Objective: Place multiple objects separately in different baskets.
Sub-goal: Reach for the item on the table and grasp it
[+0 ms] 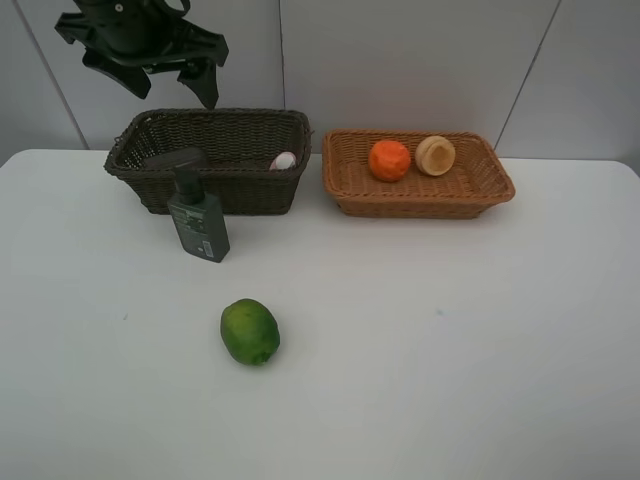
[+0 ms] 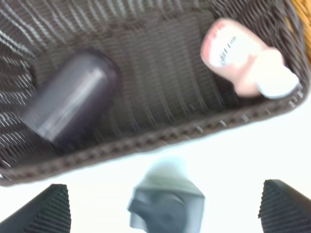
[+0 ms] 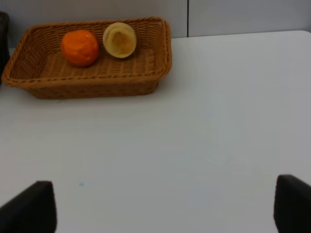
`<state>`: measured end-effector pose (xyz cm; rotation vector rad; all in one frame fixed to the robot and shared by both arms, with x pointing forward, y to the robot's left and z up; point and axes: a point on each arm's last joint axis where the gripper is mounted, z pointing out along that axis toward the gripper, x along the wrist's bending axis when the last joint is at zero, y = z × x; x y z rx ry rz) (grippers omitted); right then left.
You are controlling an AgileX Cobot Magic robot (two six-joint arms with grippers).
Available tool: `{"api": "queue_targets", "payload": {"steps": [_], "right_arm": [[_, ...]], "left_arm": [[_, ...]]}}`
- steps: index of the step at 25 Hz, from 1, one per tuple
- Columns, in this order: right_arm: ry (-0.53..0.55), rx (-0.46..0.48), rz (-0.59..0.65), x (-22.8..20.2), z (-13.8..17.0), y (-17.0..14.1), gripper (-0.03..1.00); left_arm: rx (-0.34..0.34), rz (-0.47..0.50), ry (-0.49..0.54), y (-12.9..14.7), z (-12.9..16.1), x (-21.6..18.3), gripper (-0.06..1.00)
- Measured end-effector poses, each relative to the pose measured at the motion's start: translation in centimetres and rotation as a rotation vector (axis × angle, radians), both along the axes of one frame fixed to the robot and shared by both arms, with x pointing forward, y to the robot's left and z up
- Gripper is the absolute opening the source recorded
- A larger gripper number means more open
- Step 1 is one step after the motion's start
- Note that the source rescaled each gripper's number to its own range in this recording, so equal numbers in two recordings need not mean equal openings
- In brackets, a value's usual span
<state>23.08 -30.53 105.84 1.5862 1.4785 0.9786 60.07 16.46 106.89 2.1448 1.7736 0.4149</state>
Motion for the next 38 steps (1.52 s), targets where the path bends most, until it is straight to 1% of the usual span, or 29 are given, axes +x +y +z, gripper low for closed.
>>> {"api": "queue_targets", "payload": {"steps": [2,4,6,8,9,12,15,19,21,24,25,28,31,34,38], "right_arm": [[0.0,0.0,0.0,0.0,0.0,0.0,0.97],[0.0,0.0,0.0,0.0,0.0,0.0,0.97],[0.0,0.0,0.0,0.0,0.0,0.0,0.97],[0.0,0.0,0.0,0.0,0.0,0.0,0.97],[0.0,0.0,0.0,0.0,0.0,0.0,0.97],[0.0,0.0,0.0,0.0,0.0,0.0,0.97],[0.0,0.0,0.0,0.0,0.0,0.0,0.97],[0.0,0.0,0.0,0.0,0.0,0.0,0.97],[0.0,0.0,0.0,0.0,0.0,0.0,0.97],[0.0,0.0,0.0,0.0,0.0,0.0,0.97],[0.0,0.0,0.0,0.0,0.0,0.0,0.97],[0.0,0.0,0.0,0.0,0.0,0.0,0.97],[0.0,0.0,0.0,0.0,0.0,0.0,0.97],[0.0,0.0,0.0,0.0,0.0,0.0,0.97],[0.0,0.0,0.0,0.0,0.0,0.0,0.97]], "left_arm": [[-0.047,0.067,0.065,-0.3,-0.2,-0.5,1.0],[-0.055,0.135,0.124,-0.1,-0.4,-1.0,1.0],[-0.023,0.166,0.18,0.2,-0.6,-1.5,1.0],[0.038,0.146,0.204,0.6,-0.6,-1.8,1.0],[0.068,0.118,0.208,0.8,-0.6,-1.8,1.0],[0.13,0.0,0.209,1.0,-0.6,-1.8,1.0],[0.19,-0.169,0.207,1.0,-0.6,-1.8,1.0],[0.308,-0.489,0.199,1.1,-0.6,-1.8,1.0],[0.373,-0.677,0.195,1.1,-0.6,-1.8,1.0],[0.446,-0.909,0.186,1.1,-0.6,-1.8,1.0],[0.462,-0.972,0.183,1.1,-0.6,-1.8,1.0],[0.471,-1.098,0.195,0.7,-1.6,-1.4,1.0],[0.452,-1.173,0.22,0.1,-3.2,-0.9,1.0],[0.452,-1.23,0.235,-0.2,-4.6,-0.3,1.0],[0.457,-1.25,0.215,-0.5,-5.6,0.3,1.0]]}}
